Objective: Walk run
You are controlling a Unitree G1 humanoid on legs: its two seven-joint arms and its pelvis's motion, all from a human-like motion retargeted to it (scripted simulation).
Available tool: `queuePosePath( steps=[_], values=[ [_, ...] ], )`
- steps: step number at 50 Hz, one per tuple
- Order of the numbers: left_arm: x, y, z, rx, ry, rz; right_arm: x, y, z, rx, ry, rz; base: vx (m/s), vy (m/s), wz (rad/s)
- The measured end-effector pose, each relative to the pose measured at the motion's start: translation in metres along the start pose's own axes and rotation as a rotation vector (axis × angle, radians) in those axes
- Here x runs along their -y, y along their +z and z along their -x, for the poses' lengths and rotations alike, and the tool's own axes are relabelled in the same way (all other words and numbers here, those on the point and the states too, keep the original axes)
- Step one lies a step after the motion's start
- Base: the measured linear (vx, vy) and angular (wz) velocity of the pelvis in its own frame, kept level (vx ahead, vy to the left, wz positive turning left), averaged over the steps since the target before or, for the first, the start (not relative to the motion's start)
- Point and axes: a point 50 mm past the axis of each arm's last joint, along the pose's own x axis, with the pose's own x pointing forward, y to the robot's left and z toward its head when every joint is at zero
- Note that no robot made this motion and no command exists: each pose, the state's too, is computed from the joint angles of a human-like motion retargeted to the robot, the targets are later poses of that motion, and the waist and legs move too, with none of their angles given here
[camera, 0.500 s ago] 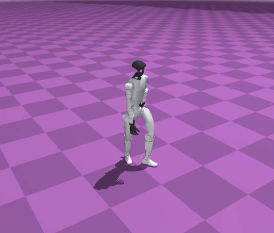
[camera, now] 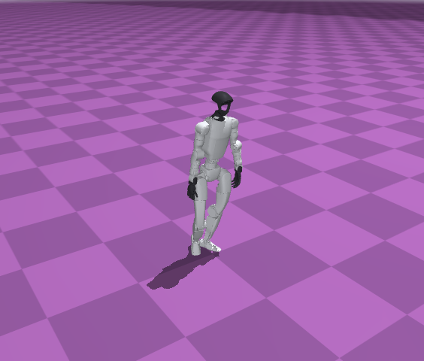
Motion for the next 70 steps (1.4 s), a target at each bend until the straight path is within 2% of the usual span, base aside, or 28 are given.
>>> queuePosePath(
  steps=[7, 11, 15, 19, 24, 35, 39, 45, 50, 56, 65, 70],
  values=[
    [-0.035, 0.079, 0.022, 0.278, 0.097, -0.081, -0.006, -0.017, 0.002, -0.112, 0.085, -0.102, 0.68, -0.14, 0.66],
    [-0.035, 0.094, 0.027, 0.384, 0.143, -0.113, -0.004, -0.02, 0.002, -0.138, 0.093, -0.083, 0.98, -0.23, 0.13],
    [-0.022, 0.053, 0.012, 0.262, 0.112, -0.112, -0.005, -0.019, 0.002, -0.149, 0.101, -0.038, 0.96, -0.19, 0.29],
    [0.017, -0.02, -0.005, -0.004, -0.011, -0.108, -0.006, -0.015, 0.002, -0.126, 0.102, -0.049, 1.16, -0.26, 0.34],
    [0.039, -0.075, -0.003, -0.238, -0.15, -0.126, 0.001, 0.015, -0.001, -0.029, 0.067, -0.038, 0.8, -0.23, 0.19],
    [0.077, -0.116, 0.003, -0.37, -0.196, 0.062, 0.015, 0.11, 0.008, 0.266, 0.0, 0.126, 0.75, -0.19, -0.22],
    [0.084, -0.107, 0.003, -0.373, -0.289, 0.009, 0.012, 0.122, 0.01, 0.312, 0.011, 0.136, 0.81, -0.09, -0.23],
    [0.067, -0.083, -0.003, -0.276, -0.23, -0.165, 0.007, 0.079, 0.002, 0.186, 0.036, 0.151, 0.98, -0.01, -0.48],
    [0.052, -0.064, -0.005, -0.191, -0.158, -0.093, 0.006, 0.018, -0.001, -0.014, 0.014, 0.193, 0.95, 0.03, -0.55],
    [0.015, -0.029, -0.003, -0.089, -0.08, 0.045, 0.014, -0.001, 0.001, -0.111, 0.002, 0.244, 0.77, 0.05, -0.38],
    [-0.05, 0.061, 0.021, 0.246, 0.151, -0.068, 0.002, -0.013, 0.001, -0.052, 0.052, 0.039, 0.69, -0.09, 0.62],
    [-0.051, 0.09, 0.031, 0.381, 0.165, -0.1, -0.005, -0.02, 0.002, -0.072, 0.093, 0.017, 0.72, -0.19, 0.29]
  ],
)
